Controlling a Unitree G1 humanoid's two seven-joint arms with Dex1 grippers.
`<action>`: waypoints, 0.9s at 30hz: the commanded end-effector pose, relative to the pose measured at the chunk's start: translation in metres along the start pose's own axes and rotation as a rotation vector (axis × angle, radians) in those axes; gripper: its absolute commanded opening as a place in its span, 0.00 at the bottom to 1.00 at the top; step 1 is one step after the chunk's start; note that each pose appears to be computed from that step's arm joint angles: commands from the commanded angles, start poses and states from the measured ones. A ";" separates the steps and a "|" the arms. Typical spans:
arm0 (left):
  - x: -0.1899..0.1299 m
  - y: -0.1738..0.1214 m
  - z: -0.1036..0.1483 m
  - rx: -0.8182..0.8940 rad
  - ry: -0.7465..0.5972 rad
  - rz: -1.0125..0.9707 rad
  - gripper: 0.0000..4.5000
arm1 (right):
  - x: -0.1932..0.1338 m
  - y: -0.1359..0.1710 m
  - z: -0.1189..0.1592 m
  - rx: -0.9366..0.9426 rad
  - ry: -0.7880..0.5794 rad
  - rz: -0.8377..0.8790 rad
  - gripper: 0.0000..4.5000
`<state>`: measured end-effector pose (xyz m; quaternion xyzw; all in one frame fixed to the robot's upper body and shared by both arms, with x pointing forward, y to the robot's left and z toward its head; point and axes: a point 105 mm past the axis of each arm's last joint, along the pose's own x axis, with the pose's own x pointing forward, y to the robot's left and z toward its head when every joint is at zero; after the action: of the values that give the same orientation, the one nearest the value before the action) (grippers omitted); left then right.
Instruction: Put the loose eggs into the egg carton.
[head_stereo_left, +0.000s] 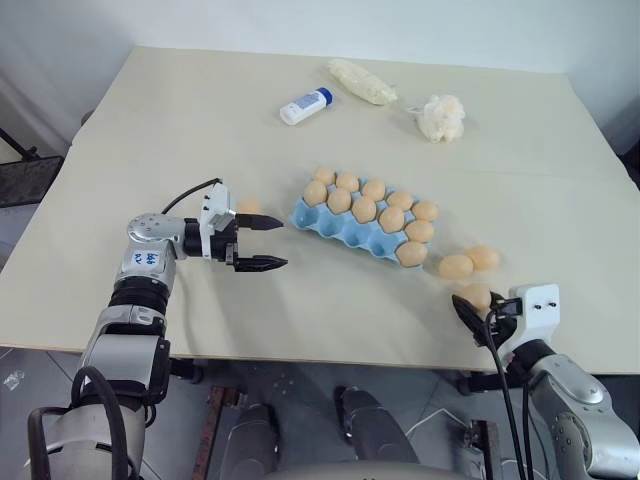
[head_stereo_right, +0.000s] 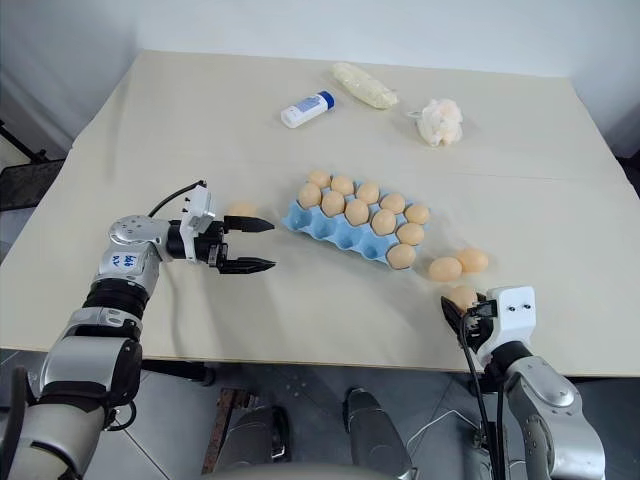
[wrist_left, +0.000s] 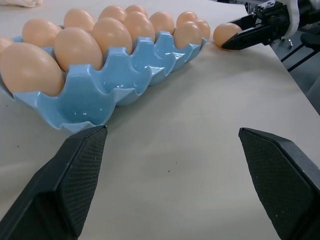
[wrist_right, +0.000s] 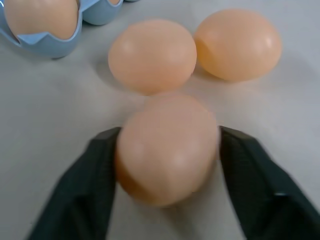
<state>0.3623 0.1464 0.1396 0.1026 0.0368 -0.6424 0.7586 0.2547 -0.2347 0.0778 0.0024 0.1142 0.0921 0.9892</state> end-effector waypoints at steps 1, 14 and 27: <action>-0.005 0.003 0.013 0.060 -0.019 0.018 1.00 | -0.005 0.004 0.022 -0.050 -0.073 0.023 0.42; -0.013 0.006 0.019 0.084 -0.061 0.072 1.00 | 0.003 0.035 0.100 -0.142 -0.216 0.207 0.42; -0.011 0.005 0.027 0.114 -0.120 0.103 1.00 | 0.085 0.101 0.108 -0.212 -0.140 0.468 0.42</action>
<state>0.3636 0.1502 0.1544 0.1053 -0.0163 -0.6159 0.7805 0.3386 -0.1200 0.1593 -0.0559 0.0515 0.3246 0.9428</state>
